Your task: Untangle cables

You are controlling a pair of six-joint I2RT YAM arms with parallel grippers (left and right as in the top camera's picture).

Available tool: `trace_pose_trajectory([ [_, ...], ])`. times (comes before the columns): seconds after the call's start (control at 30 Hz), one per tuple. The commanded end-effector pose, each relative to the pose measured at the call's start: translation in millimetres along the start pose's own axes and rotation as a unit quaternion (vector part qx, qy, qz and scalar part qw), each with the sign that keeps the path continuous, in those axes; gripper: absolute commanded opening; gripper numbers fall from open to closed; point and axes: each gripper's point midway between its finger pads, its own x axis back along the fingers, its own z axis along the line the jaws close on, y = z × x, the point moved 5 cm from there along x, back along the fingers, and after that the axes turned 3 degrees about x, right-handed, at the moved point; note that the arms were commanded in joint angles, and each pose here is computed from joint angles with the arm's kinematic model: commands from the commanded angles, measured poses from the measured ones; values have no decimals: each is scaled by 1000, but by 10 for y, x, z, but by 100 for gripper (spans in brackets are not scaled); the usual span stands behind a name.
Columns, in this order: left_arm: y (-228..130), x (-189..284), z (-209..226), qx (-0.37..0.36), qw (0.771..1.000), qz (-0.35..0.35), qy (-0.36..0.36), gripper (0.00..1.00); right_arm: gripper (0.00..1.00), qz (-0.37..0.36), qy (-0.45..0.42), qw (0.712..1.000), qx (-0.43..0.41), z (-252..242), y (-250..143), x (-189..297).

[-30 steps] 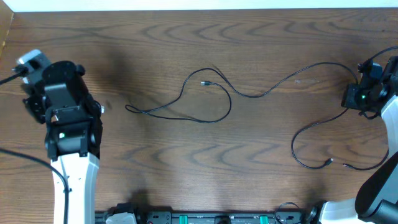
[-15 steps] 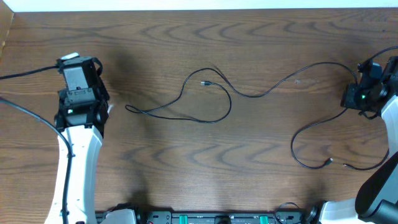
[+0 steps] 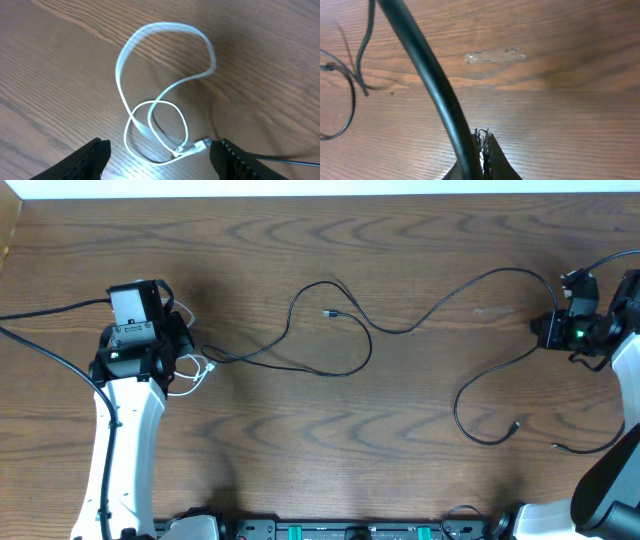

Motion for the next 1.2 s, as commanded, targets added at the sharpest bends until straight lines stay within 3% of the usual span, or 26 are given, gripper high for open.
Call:
trace_pose_trajectory([
  [0.0, 25, 0, -43, 6, 1000, 3, -12, 73, 1, -2, 32, 999, 21, 125, 28, -53],
  [0.2, -23, -3, -32, 8, 1000, 14, -10, 77, 1, 8, 52, 997, 52, 367, 44, -152],
  [0.37, -64, -16, -22, 8, 1000, 22, -7, 78, 1, 10, 124, 983, 135, 843, 51, -267],
  [0.6, -113, -27, -108, 7, 998, 38, -42, 79, 1, 16, 196, 951, 237, 1602, 0, -461],
  [0.97, -175, -73, -104, 4, 998, 56, -37, 79, 3, 12, 280, 887, 368, 2696, -263, -866],
  [1.17, -179, -73, -103, 3, 998, 57, -37, 79, 16, 9, 315, 854, 414, 3138, -484, -1083],
])
